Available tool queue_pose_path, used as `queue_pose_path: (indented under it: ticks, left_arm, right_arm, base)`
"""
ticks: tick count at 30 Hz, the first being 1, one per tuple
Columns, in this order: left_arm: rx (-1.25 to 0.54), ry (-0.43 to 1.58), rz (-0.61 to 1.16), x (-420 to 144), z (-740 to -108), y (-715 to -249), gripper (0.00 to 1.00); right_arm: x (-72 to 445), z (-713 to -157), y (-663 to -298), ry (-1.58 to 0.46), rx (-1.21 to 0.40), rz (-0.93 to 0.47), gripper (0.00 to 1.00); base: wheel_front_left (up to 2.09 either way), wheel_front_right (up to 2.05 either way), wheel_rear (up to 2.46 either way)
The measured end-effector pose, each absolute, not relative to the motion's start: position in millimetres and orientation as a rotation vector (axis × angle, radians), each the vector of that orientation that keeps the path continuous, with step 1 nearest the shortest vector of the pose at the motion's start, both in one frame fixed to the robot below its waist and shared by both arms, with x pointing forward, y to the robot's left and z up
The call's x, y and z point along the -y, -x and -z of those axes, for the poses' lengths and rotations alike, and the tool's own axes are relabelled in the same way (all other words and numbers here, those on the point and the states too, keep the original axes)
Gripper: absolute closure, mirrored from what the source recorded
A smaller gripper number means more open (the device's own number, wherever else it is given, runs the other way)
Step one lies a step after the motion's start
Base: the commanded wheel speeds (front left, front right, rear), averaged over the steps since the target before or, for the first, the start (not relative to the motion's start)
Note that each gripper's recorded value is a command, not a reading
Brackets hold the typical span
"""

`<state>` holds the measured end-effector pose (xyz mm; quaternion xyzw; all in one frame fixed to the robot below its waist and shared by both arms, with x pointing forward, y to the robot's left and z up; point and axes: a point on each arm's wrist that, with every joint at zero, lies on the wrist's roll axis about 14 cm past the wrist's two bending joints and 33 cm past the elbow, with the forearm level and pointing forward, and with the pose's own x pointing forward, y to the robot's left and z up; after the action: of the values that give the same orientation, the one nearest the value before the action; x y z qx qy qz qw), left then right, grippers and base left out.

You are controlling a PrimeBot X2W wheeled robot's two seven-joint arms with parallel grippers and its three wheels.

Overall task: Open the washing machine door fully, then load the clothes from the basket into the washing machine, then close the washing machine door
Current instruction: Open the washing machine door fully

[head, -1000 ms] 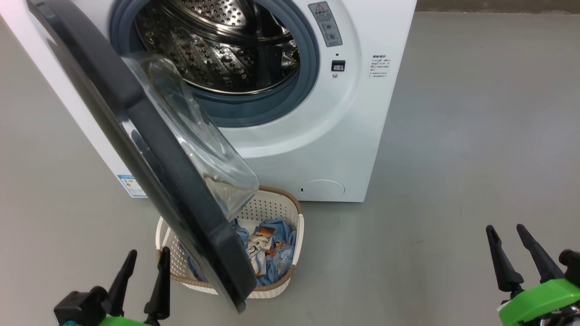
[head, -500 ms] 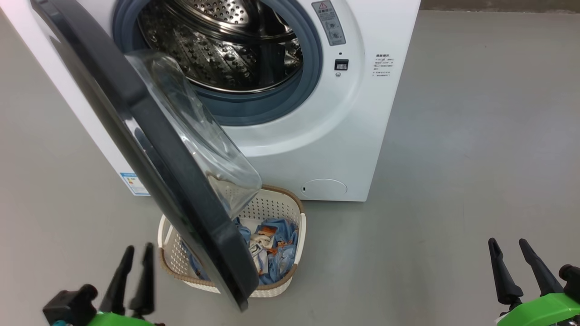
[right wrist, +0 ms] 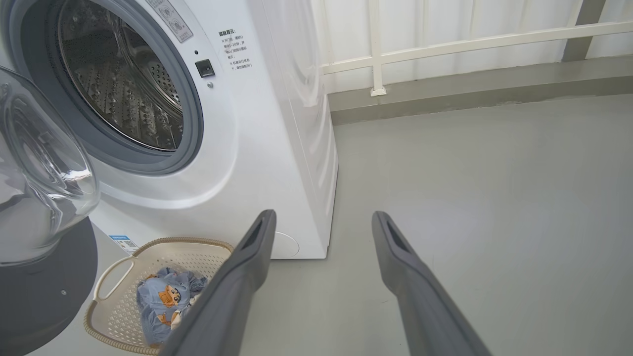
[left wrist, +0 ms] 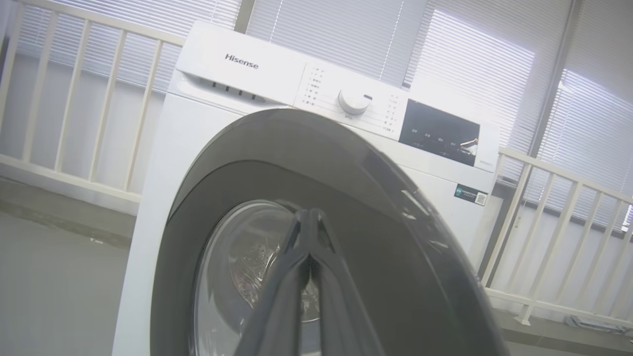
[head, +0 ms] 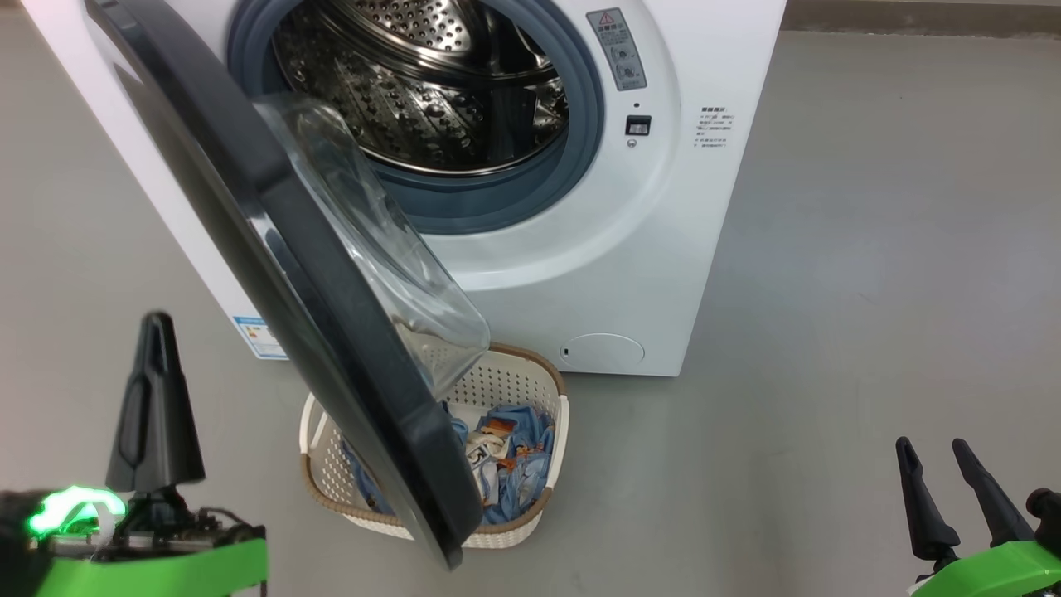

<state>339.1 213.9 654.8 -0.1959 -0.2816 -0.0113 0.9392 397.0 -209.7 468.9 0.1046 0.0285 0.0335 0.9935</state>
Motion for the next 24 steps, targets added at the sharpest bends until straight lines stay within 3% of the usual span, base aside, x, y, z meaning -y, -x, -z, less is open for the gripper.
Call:
queue_pose_path:
  ticks: [4,10,17,24]
  left_arm:
    - [0.658,0.418,0.144,-179.6,-685.8,-327.3,1.0]
    - [0.607,0.455,0.353,-113.1,-683.6,-318.3,1.0]
    - [0.35,0.555,0.547,-38.7,-628.6,-312.8,1.0]
    - [0.142,0.581,0.541,-24.0,-568.6,-322.4,1.0]
  right_arm:
    - [208.9,-470.3,-397.2,-0.211,-0.053,-0.069,0.0]
    - [208.9,-470.6,-397.0,-0.212,-0.052,-0.068,0.0]
    - [208.5,-470.6,-395.7,-0.217,-0.05,-0.066,0.0]
    - [209.0,-469.8,-392.7,-0.221,-0.052,-0.062,0.0]
  base:
    - [0.0,0.0,0.0]
    - [0.0,0.0,0.0]
    - [0.0,0.0,0.0]
    - [0.0,0.0,0.0]
